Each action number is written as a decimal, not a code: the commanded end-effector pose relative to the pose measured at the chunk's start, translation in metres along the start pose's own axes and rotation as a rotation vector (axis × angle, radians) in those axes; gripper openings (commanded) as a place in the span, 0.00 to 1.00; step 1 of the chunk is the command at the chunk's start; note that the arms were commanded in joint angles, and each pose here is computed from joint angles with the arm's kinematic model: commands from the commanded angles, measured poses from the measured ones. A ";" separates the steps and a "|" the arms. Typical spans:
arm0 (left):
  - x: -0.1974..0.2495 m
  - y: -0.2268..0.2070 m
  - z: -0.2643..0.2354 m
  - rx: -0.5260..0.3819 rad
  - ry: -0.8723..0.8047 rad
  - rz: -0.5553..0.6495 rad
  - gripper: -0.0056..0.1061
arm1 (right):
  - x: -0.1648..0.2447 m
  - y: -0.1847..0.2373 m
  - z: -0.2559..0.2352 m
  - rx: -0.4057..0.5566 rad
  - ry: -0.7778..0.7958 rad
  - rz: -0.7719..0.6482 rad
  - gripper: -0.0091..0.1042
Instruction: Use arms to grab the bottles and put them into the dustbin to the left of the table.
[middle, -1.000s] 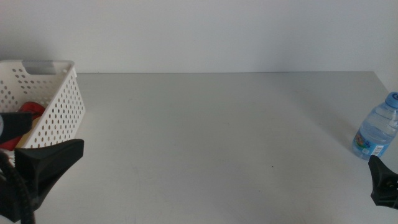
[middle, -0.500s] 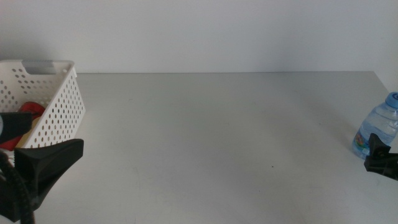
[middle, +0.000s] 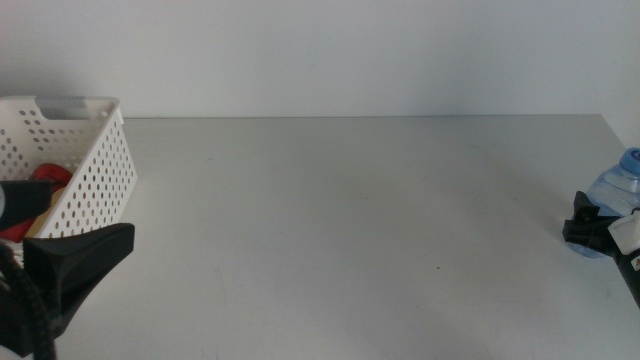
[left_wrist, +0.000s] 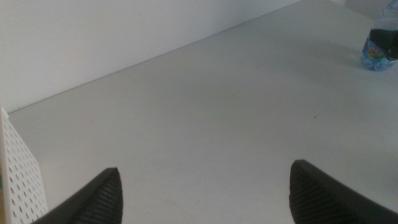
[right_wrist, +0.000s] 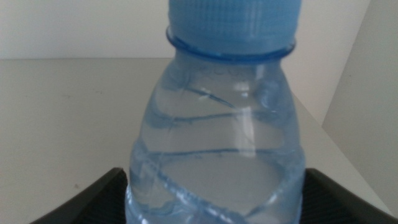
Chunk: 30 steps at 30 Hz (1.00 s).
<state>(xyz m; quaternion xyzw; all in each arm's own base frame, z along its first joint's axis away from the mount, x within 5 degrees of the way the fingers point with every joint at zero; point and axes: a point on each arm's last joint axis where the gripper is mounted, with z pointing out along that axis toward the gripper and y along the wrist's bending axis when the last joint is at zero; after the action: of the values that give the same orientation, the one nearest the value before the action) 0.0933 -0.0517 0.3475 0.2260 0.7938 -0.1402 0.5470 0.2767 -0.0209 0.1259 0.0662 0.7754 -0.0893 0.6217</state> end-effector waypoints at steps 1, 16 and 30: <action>-0.014 0.001 -0.003 -0.008 -0.097 -0.029 0.85 | -0.029 -0.002 0.008 0.035 -0.245 -0.002 0.77; -0.014 0.001 -0.003 -0.008 -0.100 -0.031 0.85 | -0.049 0.037 0.019 -0.235 -0.333 -0.046 0.07; -0.014 0.001 -0.003 -0.009 -0.101 -0.031 0.85 | -0.152 0.227 0.050 -0.924 -0.350 -0.009 0.07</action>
<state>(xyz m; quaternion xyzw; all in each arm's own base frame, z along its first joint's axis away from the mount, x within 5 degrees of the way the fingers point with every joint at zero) 0.0934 -0.0517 0.3477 0.2256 0.7930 -0.1403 0.5483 0.4037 0.1717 0.2041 -0.2301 0.6885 0.2098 0.6550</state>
